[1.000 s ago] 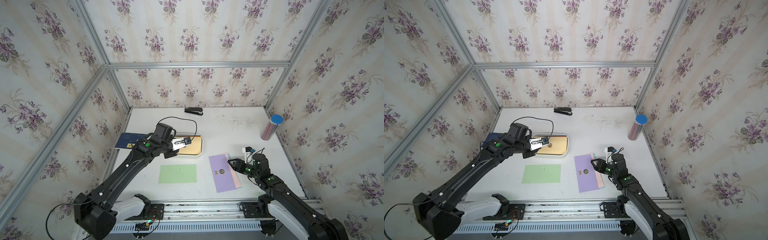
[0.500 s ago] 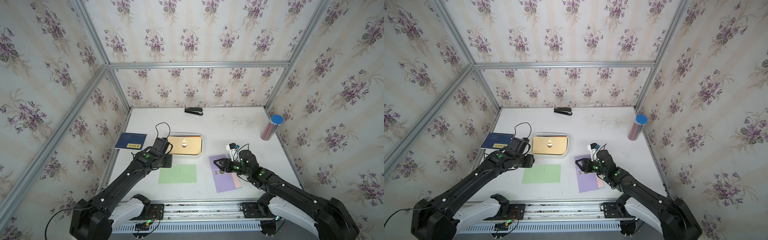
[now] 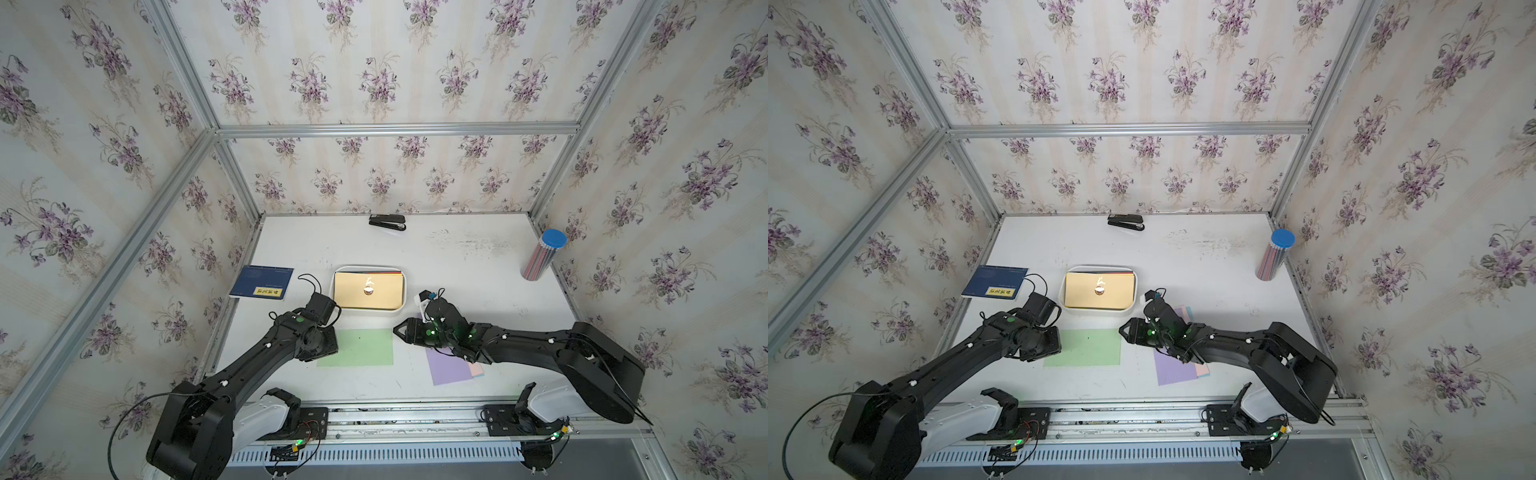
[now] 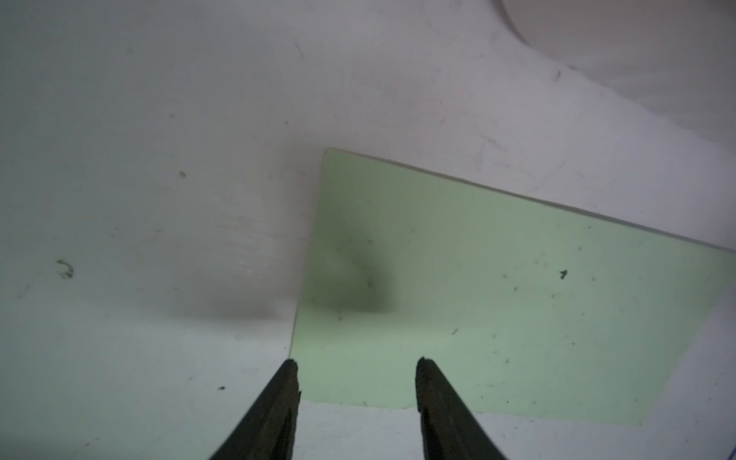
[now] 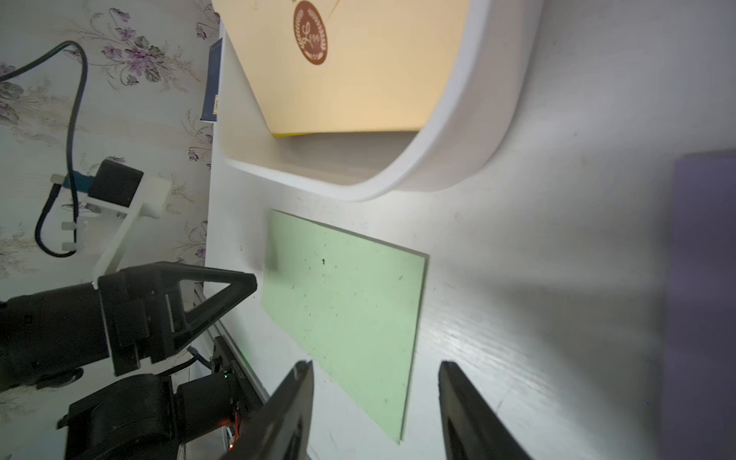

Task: Put the sealed envelopes into the storage box
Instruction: Pick up the envelope from the center of the board.

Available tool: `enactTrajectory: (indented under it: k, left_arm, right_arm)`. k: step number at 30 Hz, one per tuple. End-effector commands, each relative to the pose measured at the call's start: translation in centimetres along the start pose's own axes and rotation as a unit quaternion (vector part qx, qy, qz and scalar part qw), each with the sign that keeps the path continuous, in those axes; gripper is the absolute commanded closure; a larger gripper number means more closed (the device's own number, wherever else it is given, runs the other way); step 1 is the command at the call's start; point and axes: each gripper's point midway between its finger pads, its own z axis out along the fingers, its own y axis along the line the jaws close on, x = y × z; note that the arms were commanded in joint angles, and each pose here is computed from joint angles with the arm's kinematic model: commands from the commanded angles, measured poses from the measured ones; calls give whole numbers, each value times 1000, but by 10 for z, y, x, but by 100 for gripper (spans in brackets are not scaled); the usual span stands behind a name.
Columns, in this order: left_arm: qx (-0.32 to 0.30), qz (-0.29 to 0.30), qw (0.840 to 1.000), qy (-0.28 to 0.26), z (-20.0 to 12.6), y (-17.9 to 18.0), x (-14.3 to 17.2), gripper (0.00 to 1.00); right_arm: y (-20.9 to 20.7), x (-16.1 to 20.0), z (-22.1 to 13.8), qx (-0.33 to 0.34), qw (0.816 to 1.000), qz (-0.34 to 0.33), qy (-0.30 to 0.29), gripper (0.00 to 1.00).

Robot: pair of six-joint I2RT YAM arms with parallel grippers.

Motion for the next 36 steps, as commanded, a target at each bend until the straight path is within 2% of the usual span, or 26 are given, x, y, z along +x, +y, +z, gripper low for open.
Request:
enactTrajectory:
  k: [1,16,36]
  left_arm:
    - [12,-15,1000,1,5,-2,-2,51]
    - [30,-20,999,31,23,-4,6,54]
    - [45,-22,998,48,36,-6,16,55]
  right_arm:
    - [1,-7,7,3,1000,17,-14,46]
    - [-20,15,39,24,998,44,37,48]
    - [21,11,41,-50,996,61,52,49]
